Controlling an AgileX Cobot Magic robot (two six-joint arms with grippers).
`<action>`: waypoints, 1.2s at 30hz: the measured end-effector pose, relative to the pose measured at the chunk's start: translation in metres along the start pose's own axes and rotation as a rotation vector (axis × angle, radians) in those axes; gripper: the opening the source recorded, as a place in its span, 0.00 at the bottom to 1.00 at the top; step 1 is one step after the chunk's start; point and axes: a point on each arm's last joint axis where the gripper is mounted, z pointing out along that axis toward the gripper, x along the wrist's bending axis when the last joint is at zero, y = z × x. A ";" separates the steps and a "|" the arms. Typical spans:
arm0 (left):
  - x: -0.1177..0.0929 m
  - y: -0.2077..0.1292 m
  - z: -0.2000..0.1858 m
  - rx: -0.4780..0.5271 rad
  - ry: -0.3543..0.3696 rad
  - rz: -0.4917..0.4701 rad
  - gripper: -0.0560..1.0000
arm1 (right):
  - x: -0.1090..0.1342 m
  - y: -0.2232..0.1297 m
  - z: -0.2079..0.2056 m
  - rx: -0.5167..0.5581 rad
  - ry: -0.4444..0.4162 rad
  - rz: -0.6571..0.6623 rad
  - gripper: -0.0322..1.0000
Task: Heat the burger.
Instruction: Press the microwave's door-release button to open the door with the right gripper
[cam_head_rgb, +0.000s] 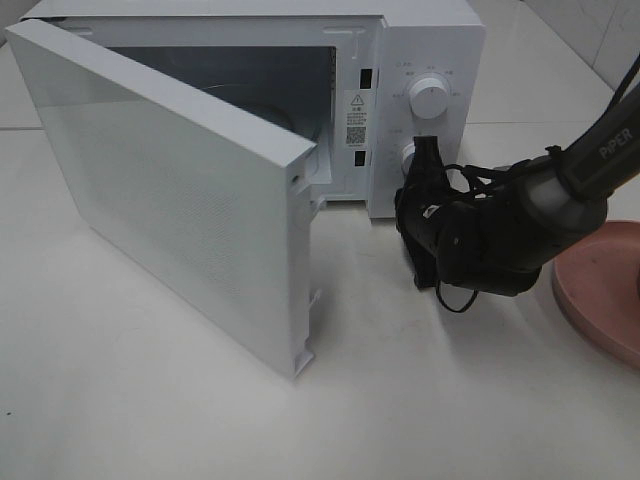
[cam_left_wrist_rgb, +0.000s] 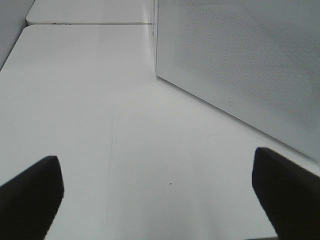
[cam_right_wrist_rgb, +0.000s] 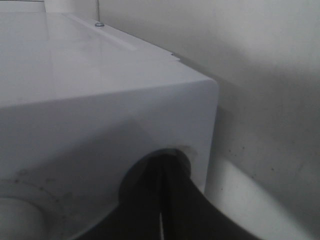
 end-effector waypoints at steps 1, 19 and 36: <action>0.000 0.000 0.000 0.000 0.000 0.000 0.96 | 0.000 0.000 0.000 0.000 0.000 0.000 0.04; 0.000 0.000 0.000 0.000 0.000 0.000 0.96 | 0.013 0.006 -0.019 0.036 -0.057 -0.010 0.04; 0.000 0.000 0.000 0.000 0.000 0.000 0.96 | 0.032 0.003 -0.042 0.134 -0.140 -0.151 0.04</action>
